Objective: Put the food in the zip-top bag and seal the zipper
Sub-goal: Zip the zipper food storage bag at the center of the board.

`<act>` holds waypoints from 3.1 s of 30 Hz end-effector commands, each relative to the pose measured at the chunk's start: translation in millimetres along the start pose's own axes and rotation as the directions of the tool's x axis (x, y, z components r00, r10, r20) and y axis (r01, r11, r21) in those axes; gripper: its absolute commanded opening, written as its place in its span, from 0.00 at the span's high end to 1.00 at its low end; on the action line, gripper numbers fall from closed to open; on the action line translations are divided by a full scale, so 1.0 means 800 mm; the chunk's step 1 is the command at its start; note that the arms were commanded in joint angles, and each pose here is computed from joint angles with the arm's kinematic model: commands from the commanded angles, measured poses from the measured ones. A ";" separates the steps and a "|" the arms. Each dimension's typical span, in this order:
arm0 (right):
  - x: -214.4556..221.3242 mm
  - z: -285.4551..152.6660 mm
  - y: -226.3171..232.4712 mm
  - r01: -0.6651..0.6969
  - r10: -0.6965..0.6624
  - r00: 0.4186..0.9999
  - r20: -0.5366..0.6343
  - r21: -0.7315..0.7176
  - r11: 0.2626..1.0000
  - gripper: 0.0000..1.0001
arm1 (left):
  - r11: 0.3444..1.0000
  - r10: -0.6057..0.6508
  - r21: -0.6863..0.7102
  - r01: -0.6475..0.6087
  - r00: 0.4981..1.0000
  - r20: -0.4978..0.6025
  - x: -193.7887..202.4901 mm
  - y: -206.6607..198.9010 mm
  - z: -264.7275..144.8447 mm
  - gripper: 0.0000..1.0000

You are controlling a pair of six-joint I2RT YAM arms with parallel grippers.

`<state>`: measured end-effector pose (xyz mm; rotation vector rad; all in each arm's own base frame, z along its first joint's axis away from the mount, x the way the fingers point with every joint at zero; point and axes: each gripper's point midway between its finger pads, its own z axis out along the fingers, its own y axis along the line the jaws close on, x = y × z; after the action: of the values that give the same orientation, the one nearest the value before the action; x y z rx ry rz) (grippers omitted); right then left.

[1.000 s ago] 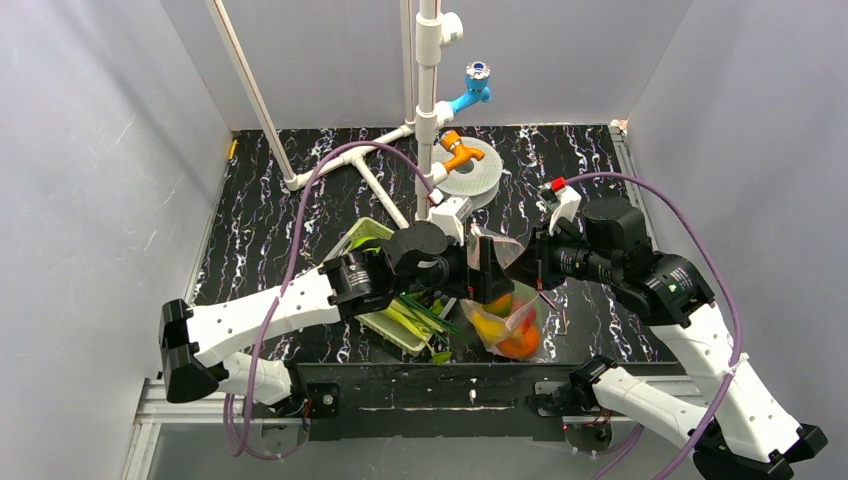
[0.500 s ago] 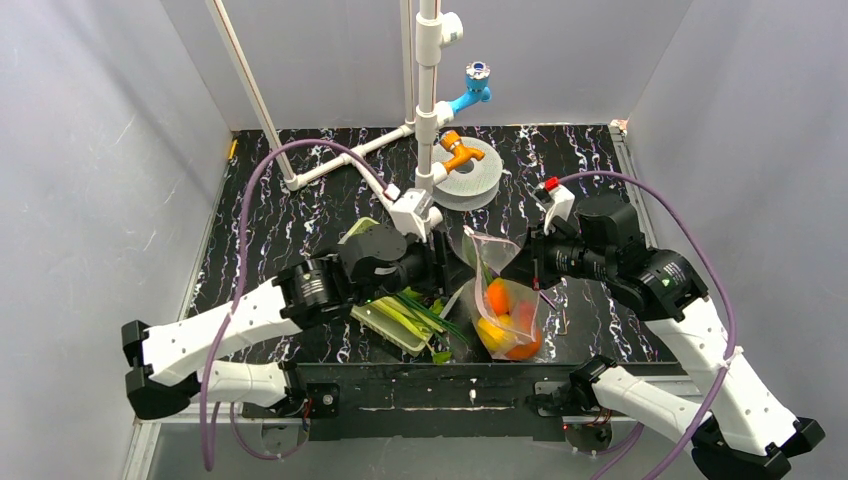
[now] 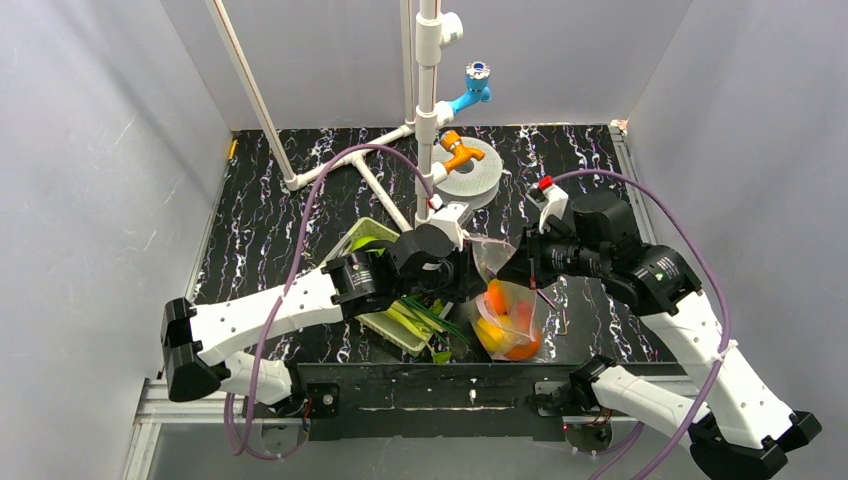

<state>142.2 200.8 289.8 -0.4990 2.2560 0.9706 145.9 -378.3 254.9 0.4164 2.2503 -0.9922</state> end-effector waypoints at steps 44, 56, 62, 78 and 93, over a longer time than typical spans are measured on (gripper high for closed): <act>-0.004 -0.010 0.048 0.136 -0.145 0.989 -0.029 -0.210 0.968 0.99 | 0.553 0.380 0.539 -0.636 0.767 0.516 -0.092 0.046 -0.084 0.07; 0.003 -0.014 0.067 0.150 -0.176 0.983 -0.057 -0.311 0.938 0.99 | 0.506 0.297 0.689 -0.518 0.855 0.425 -0.083 0.042 -0.067 0.18; 0.005 -0.013 0.067 0.144 -0.178 0.981 -0.080 -0.319 0.937 0.99 | 0.488 0.241 0.740 -0.463 0.886 0.396 -0.083 0.036 -0.062 0.23; -0.025 -0.009 0.052 0.160 -0.170 0.985 -0.036 -0.195 0.968 0.90 | 0.431 0.245 0.797 -0.423 0.905 0.348 -0.079 0.026 -0.063 0.96; -0.063 -0.012 0.060 0.354 -0.354 0.935 -0.022 -0.002 0.935 0.12 | 0.599 0.165 0.701 -0.387 0.916 0.365 -0.106 0.035 -0.055 1.00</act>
<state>138.7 229.5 340.0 -0.8307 2.1656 0.9434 201.5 -332.7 293.4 0.9345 1.4147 -1.7825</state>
